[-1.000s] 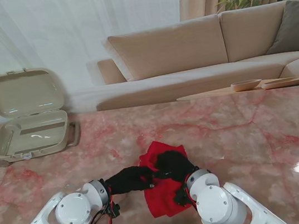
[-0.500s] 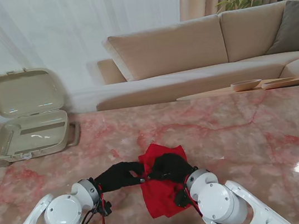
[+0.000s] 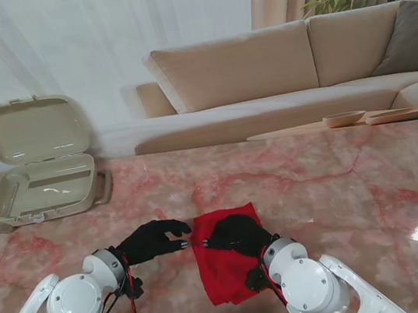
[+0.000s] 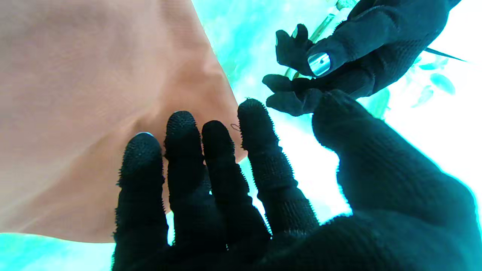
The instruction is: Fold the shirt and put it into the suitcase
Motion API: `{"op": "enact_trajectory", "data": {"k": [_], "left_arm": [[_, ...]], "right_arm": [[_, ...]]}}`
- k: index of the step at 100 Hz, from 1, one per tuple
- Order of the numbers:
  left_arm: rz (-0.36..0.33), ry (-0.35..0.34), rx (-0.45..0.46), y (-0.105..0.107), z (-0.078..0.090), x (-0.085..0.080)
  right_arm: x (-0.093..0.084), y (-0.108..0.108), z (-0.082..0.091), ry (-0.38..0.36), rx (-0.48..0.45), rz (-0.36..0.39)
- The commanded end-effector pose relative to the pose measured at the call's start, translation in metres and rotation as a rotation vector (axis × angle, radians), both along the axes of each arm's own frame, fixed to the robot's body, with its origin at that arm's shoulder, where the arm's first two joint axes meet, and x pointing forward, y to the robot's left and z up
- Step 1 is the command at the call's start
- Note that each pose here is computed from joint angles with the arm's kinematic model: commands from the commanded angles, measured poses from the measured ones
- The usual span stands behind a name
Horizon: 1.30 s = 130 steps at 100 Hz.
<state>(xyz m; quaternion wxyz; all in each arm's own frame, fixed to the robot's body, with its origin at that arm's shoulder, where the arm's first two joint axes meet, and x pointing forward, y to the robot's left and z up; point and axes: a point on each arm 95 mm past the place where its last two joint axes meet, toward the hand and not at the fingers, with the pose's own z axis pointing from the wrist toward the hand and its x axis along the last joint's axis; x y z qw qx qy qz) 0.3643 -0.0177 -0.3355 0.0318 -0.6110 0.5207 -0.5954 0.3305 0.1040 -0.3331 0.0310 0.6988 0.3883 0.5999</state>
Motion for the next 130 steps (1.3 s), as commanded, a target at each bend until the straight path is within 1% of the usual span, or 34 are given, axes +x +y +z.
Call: {"op": "enact_trajectory", "data": {"k": [1, 12, 25, 35, 56, 68, 84, 96, 113, 130], "left_arm": [[0.01, -0.021, -0.002, -0.001, 0.006, 0.002], [0.016, -0.052, -0.01, -0.005, 0.012, 0.005], [0.004, -0.076, -0.018, -0.012, 0.019, 0.01], [-0.011, -0.08, -0.028, -0.02, 0.023, 0.016], [-0.044, -0.065, -0.065, -0.038, 0.025, 0.03], [-0.071, -0.059, -0.057, -0.048, 0.026, 0.035], [-0.107, -0.059, -0.029, -0.058, 0.024, 0.041], [-0.132, -0.049, 0.003, -0.063, 0.019, 0.045], [-0.157, -0.04, 0.063, -0.064, 0.01, 0.049], [-0.16, -0.046, 0.117, -0.063, 0.002, 0.054]], "right_arm": [[-0.008, -0.001, -0.002, 0.006, 0.005, 0.006], [-0.013, -0.004, 0.0, -0.018, -0.009, 0.006], [-0.021, -0.011, 0.003, -0.058, -0.058, 0.02], [-0.028, -0.015, 0.003, -0.076, -0.088, 0.024], [-0.042, -0.02, 0.001, -0.068, -0.109, 0.029], [-0.046, -0.021, 0.0, -0.06, -0.113, 0.022], [-0.05, -0.023, -0.002, -0.044, -0.12, 0.027], [-0.052, -0.023, -0.004, -0.031, -0.127, 0.034], [-0.053, -0.024, -0.007, -0.01, -0.133, 0.052], [-0.054, -0.024, -0.009, 0.004, -0.141, 0.061]]}}
